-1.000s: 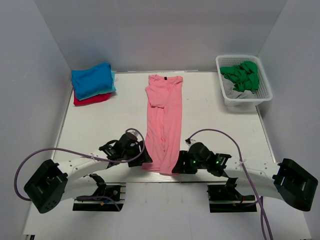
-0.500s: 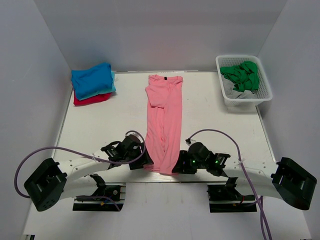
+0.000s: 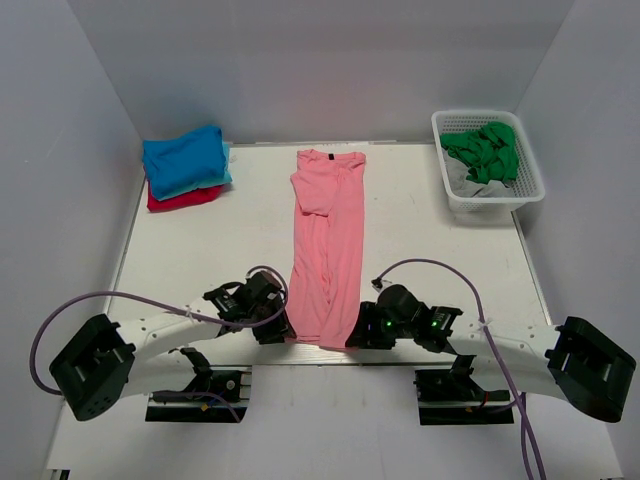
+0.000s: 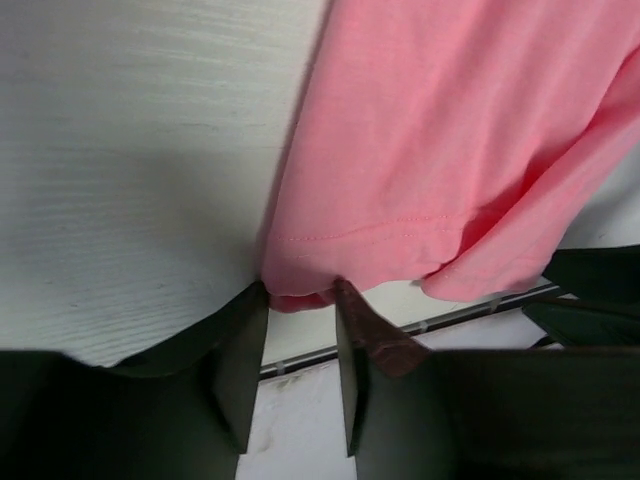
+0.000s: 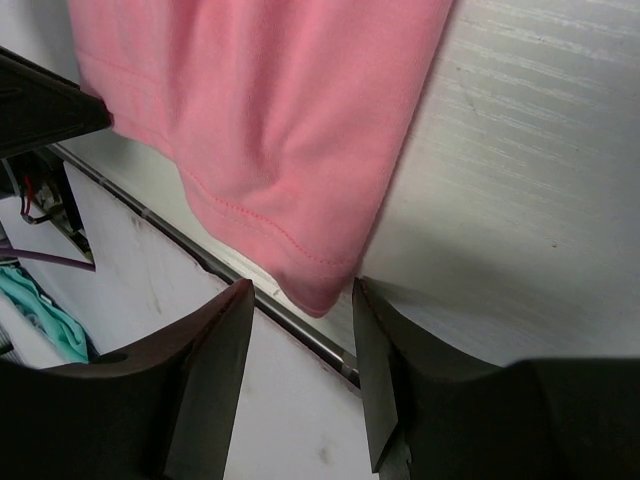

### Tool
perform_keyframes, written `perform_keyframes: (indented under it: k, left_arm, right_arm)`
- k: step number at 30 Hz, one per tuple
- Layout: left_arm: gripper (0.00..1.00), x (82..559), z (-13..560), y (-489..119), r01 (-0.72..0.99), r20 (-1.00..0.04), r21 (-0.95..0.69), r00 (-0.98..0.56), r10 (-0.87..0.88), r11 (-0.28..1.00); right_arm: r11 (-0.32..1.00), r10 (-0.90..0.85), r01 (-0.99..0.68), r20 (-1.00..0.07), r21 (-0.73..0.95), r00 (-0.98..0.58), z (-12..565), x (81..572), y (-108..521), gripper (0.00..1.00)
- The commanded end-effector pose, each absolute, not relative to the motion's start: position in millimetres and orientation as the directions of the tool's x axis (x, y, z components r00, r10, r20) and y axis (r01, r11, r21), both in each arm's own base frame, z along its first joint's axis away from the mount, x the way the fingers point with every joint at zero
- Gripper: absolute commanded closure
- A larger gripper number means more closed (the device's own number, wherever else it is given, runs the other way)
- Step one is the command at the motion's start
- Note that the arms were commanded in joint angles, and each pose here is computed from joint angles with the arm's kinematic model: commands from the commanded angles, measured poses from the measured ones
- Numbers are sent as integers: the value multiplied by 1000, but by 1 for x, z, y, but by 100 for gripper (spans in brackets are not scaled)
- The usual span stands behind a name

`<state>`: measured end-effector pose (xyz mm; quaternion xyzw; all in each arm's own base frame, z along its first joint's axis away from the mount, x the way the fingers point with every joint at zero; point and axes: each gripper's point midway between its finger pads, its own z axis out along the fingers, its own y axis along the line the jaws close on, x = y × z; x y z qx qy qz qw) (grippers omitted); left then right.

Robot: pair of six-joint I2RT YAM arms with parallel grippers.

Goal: Fold and stack the t-shirts
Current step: Grab the bottom of the folded rectangular tshirt with both arms

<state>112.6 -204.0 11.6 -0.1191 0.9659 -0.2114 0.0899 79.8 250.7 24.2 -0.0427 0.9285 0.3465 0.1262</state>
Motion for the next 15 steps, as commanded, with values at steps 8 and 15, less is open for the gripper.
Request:
perform_keyframes:
  k: [8, 15]
  left_arm:
    - [80, 64, -41, -127, -230, -42, -75, -971, -234, 970]
    - [100, 65, -39, -128, -228, -61, -110, -970, -235, 967]
  right_arm:
    - [869, -64, -145, -183, 472, -981, -11, 61, 213, 55]
    - [869, -58, -140, -184, 474, -981, -13, 63, 217, 89]
